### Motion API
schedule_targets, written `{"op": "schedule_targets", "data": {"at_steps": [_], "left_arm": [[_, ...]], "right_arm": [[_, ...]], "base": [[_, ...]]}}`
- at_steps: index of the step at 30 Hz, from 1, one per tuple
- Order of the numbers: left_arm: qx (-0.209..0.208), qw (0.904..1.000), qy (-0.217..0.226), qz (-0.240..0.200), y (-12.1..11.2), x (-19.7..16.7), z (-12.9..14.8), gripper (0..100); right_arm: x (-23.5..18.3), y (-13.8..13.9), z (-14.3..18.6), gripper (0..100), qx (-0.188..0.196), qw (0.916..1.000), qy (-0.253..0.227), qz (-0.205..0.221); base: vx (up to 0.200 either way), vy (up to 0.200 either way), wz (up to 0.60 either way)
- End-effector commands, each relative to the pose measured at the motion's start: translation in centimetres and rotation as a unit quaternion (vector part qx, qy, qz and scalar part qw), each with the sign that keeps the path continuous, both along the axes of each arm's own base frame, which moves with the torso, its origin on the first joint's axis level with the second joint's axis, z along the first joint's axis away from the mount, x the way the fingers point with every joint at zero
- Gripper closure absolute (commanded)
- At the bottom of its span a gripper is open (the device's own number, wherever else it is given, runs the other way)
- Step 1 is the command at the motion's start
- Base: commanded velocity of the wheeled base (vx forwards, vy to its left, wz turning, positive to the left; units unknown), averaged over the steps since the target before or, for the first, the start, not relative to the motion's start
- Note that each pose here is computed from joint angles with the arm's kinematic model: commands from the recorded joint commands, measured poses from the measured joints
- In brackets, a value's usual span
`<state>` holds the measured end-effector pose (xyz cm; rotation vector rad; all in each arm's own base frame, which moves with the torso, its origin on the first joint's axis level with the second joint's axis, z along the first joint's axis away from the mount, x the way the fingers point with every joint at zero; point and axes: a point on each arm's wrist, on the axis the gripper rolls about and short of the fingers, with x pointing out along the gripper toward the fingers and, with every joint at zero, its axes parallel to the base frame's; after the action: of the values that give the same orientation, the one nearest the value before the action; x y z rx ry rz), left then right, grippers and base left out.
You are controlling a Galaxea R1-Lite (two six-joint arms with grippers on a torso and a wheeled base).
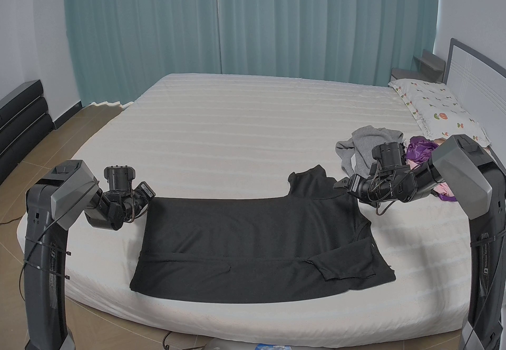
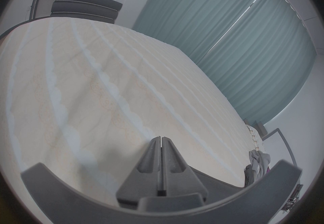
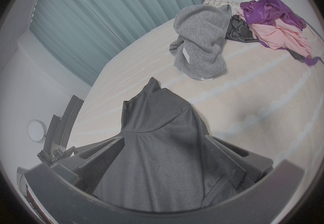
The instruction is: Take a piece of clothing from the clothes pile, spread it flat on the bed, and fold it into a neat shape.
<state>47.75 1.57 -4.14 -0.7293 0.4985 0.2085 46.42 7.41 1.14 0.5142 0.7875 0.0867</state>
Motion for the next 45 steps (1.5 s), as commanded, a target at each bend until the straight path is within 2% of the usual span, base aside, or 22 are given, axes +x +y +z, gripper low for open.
{"op": "schedule_targets", "data": {"at_steps": [1,11,17,23,27,38,39,45], "left_arm": [[0.000,1.0000,-0.003,0.003,0.2,-0.3,0.5,100],[-0.001,1.0000,0.000,0.000,0.0,-0.3,0.1,100],[0.000,1.0000,0.001,0.001,0.0,-0.3,0.0,100],[-0.003,1.0000,0.003,0.003,0.0,-0.3,-0.1,100],[-0.003,1.0000,0.003,0.003,0.0,-0.3,-0.1,100],[-0.002,1.0000,0.003,0.003,0.1,-0.3,-0.1,100],[-0.003,1.0000,0.004,0.003,0.0,-0.4,-0.2,100],[-0.002,1.0000,0.003,0.004,0.1,-0.3,-0.1,100]], "right_arm": [[0.4,0.1,-0.3,0,0.001,1.0000,-0.002,0.001],[2.9,0.8,-2.3,0,0.002,0.9998,-0.021,0.000],[4.9,0.8,-4.6,0,-0.009,0.9991,-0.037,-0.021],[6.1,0.7,-5.3,0,-0.015,0.9977,-0.054,-0.039],[7.0,0.9,-5.7,0,0.004,0.9967,-0.061,-0.054],[7.1,0.7,-6.6,0,0.004,0.9976,-0.037,-0.059],[7.1,0.8,-6.6,100,0.004,0.9975,-0.038,-0.059],[7.3,-0.1,-5.8,100,0.005,0.9967,-0.046,-0.066]], "base": [[0.000,0.000,0.00],[0.000,0.000,0.00],[0.000,0.000,0.00],[0.000,0.000,0.00],[0.000,0.000,0.00],[0.000,0.000,0.00],[0.000,0.000,0.00],[0.000,0.000,0.00]]}}
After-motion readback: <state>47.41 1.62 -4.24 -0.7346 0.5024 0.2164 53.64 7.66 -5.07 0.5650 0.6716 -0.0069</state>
